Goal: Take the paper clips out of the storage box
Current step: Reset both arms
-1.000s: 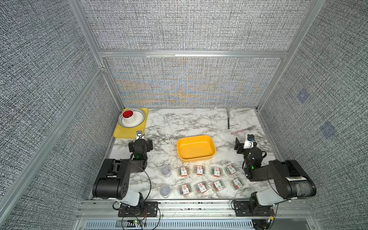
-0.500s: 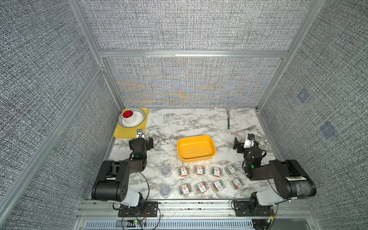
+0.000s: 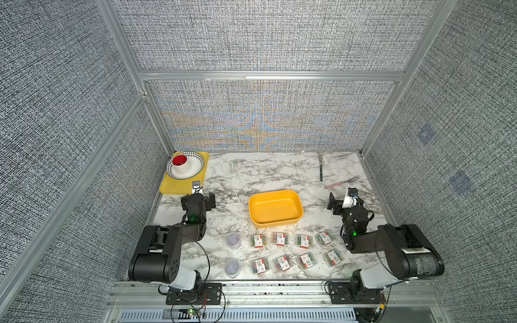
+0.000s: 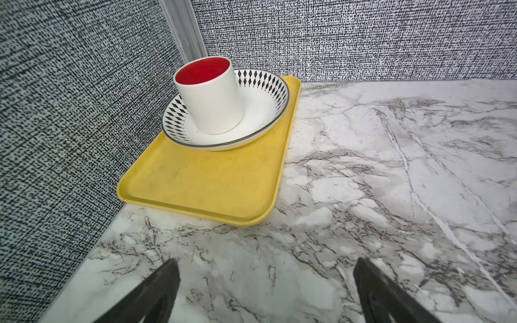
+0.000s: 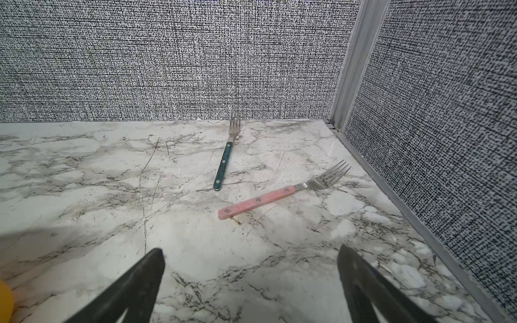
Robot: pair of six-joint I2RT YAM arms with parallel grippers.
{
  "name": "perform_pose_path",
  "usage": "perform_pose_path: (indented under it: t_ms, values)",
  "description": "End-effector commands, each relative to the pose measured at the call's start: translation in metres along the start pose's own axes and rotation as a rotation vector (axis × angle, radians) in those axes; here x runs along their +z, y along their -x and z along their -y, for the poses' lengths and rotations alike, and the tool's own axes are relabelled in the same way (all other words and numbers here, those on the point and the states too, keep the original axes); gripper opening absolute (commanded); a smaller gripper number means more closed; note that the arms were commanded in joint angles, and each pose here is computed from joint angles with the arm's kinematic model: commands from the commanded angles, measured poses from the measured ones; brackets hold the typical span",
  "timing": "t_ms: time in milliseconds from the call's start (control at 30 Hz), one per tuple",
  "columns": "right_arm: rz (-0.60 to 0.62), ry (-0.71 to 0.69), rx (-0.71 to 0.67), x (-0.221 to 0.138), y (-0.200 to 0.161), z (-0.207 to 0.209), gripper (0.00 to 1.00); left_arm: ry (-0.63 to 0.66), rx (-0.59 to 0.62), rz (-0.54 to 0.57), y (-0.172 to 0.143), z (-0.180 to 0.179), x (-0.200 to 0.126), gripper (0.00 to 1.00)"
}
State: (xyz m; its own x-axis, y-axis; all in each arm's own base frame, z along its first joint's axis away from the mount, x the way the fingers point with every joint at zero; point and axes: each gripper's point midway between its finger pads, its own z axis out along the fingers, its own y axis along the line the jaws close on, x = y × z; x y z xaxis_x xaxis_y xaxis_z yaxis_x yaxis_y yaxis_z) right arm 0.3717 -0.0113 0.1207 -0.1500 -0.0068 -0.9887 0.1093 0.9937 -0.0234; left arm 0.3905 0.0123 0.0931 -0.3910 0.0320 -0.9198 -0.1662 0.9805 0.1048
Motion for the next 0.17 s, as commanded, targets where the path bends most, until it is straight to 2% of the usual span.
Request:
perform_pose_path:
  t_ms: [0, 133]
  values:
    - [0.007, -0.004, 0.005, 0.0007, 0.0023, 0.0004, 0.99, -0.008, -0.002, 0.016, 0.0054, 0.0013, 0.0001, 1.00]
    - [0.009, -0.005, 0.005, -0.0001, 0.0025, 0.0010, 0.99, -0.009, -0.002, 0.015, 0.0050, 0.0015, 0.0000, 1.00]
